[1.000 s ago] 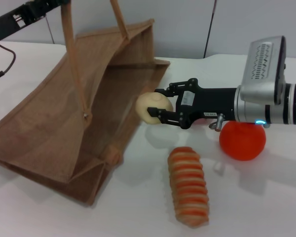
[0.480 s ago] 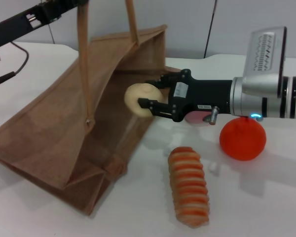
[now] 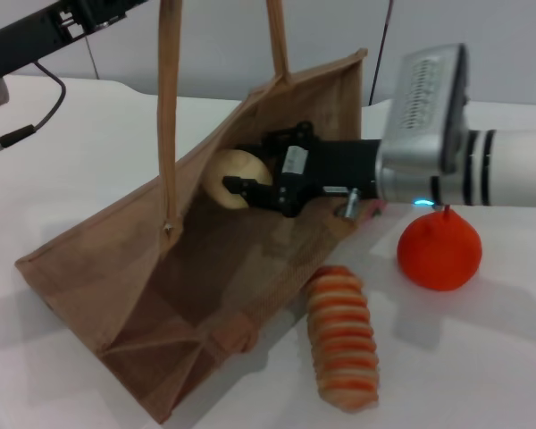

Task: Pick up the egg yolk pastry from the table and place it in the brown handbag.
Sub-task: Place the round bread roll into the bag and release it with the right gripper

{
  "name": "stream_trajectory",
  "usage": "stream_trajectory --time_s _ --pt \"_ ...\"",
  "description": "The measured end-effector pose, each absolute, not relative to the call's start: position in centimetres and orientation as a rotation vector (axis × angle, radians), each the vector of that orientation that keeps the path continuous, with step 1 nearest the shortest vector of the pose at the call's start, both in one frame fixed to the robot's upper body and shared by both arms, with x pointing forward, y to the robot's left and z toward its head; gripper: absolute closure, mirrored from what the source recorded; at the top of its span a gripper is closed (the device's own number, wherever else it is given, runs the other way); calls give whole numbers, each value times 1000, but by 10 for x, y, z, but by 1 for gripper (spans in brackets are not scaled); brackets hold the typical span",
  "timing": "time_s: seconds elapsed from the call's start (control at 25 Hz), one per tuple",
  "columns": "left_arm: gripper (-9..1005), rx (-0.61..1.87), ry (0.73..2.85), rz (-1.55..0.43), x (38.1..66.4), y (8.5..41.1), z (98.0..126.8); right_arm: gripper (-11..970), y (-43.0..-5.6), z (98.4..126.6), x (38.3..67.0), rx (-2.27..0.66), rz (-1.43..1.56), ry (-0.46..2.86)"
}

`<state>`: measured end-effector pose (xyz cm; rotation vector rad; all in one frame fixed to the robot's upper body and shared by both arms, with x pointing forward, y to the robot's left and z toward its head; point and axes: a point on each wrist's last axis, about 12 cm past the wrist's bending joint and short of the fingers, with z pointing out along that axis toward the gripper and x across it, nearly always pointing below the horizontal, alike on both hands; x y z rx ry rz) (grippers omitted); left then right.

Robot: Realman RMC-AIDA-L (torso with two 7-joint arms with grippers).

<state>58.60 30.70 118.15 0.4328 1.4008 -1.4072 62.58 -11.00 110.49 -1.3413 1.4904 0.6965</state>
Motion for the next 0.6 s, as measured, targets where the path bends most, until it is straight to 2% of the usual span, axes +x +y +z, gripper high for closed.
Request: stream_trajectory --time_s 0.28,0.6 --pt "876 444 1363 -1443 583 307 1186 530 -93 1098 619 -1367 630 1419" --pt "875 439 1358 -1443 582 309 1186 533 -91 1096 614 -1371 630 1385"
